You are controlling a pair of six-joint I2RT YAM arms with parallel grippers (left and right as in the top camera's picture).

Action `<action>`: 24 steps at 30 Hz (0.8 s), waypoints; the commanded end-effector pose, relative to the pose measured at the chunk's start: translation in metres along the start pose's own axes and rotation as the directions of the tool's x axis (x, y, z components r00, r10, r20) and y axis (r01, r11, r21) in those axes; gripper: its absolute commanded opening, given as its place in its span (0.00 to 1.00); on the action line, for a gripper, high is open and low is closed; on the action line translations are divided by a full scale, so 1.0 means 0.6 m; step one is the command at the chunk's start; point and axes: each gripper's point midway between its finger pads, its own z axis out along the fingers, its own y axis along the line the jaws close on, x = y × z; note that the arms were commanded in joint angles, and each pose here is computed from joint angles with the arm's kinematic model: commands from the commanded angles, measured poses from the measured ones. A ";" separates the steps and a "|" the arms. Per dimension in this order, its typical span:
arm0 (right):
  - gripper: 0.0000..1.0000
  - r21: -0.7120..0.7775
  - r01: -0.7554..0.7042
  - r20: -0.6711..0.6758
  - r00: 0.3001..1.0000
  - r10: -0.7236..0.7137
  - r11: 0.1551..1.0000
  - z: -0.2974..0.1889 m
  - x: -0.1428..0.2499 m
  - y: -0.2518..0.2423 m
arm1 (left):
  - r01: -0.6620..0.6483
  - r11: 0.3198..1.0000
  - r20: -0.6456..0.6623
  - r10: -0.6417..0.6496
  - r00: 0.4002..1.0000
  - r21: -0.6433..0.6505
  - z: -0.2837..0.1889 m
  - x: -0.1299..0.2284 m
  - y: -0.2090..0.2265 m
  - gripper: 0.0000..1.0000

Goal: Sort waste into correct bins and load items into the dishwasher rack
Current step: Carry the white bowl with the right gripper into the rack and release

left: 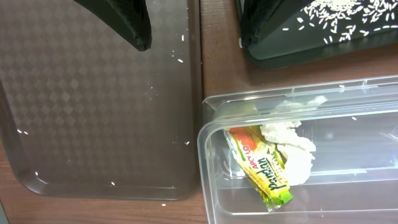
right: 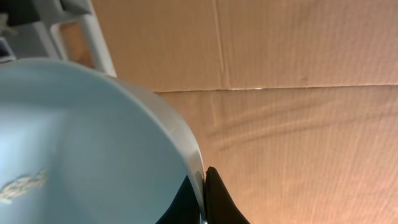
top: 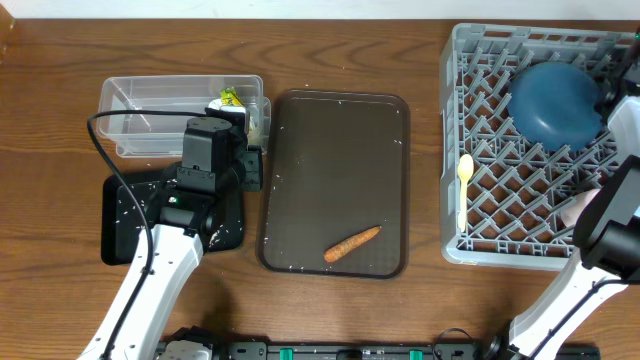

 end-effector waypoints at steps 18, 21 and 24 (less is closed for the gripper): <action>0.62 -0.243 -0.170 0.081 0.977 0.195 0.955 -0.081 -0.035 0.117 | 0.014 1.000 0.012 -0.014 1.000 -0.013 -0.007 -0.008 0.005 0.49; 0.73 -0.245 -0.193 0.104 0.969 0.224 0.950 -0.092 -0.047 0.111 | 0.014 1.000 0.012 -0.014 1.000 -0.013 -0.007 -0.008 0.005 0.49; 0.83 -0.243 -0.243 0.125 0.952 0.279 0.939 -0.096 -0.061 0.094 | 0.014 1.000 0.012 -0.014 1.000 -0.014 -0.007 -0.008 0.005 0.49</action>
